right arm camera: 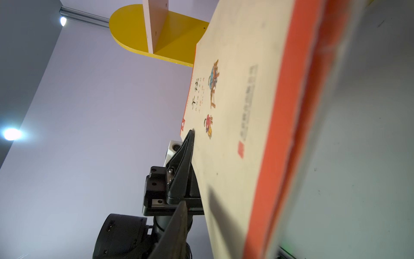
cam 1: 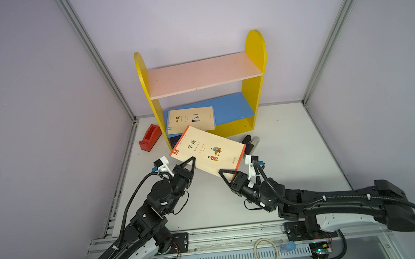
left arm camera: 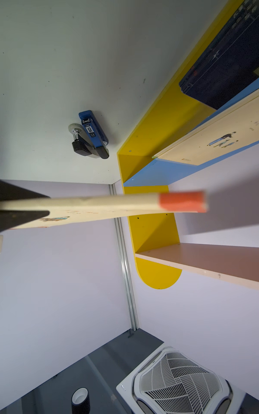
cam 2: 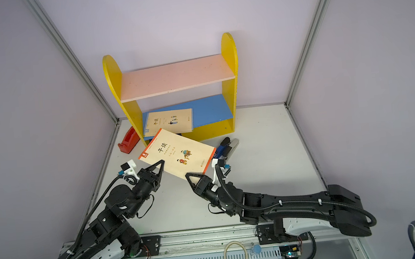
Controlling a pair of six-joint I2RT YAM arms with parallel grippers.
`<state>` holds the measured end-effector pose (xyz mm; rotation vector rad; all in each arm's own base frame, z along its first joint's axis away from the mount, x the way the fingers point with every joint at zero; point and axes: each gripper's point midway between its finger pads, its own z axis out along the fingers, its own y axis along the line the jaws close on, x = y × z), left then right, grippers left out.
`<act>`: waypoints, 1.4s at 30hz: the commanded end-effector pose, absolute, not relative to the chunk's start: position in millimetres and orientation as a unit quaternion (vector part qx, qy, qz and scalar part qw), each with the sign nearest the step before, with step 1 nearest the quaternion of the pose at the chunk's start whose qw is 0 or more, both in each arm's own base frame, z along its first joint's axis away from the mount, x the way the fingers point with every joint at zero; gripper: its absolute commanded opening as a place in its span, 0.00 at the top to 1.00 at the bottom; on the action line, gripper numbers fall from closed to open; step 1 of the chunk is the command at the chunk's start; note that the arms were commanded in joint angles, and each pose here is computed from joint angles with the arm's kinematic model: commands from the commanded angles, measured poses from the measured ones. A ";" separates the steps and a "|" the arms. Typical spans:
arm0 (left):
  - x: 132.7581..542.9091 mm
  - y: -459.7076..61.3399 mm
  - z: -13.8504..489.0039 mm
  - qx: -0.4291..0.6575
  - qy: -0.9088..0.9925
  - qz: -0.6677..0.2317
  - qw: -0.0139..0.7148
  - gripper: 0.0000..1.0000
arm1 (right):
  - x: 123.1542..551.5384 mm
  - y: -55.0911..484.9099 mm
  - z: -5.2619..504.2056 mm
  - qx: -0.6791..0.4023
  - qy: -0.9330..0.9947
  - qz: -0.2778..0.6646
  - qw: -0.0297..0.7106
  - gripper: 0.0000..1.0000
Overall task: Stacking books/files
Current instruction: Pass the book, then place the book on the bookshelf.
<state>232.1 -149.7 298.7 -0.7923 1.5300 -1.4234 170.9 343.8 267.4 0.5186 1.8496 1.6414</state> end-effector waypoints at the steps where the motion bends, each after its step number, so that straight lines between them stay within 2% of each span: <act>1: 235.1 -128.6 296.5 -0.352 0.603 -0.536 0.474 1.00 | 183.9 332.7 282.8 0.249 0.657 0.630 0.331 0.77; 6: 229.9 -126.1 299.0 -0.344 0.599 -0.541 0.480 1.00 | 190.7 325.8 282.0 0.273 0.646 0.623 0.346 0.77; 14: 223.5 -125.5 306.8 -0.332 0.592 -0.556 0.480 1.00 | 192.5 346.7 290.2 0.258 0.648 0.628 0.345 0.75; 20: 223.2 -130.5 304.9 -0.322 0.601 -0.556 0.476 1.00 | 193.7 347.7 285.0 0.250 0.650 0.622 0.356 0.98; 21: 223.9 -131.3 302.8 -0.323 0.604 -0.553 0.474 1.00 | 193.5 347.1 285.4 0.246 0.651 0.621 0.360 1.00; 26: 227.4 -128.8 288.8 -0.340 0.632 -0.523 0.460 0.74 | 203.9 337.2 289.2 0.219 0.664 0.607 0.378 1.00; 32: 240.5 -100.8 269.5 -0.391 0.686 -0.419 0.447 0.46 | 234.7 326.2 307.5 0.159 0.675 0.606 0.389 1.00; 35: 253.7 -82.0 266.6 -0.409 0.712 -0.364 0.439 0.41 | 254.2 320.1 315.5 0.140 0.682 0.600 0.394 1.00; 42: 292.3 -40.1 255.9 -0.442 0.731 -0.323 0.408 0.40 | 309.8 314.6 313.4 0.134 0.690 0.599 0.383 1.00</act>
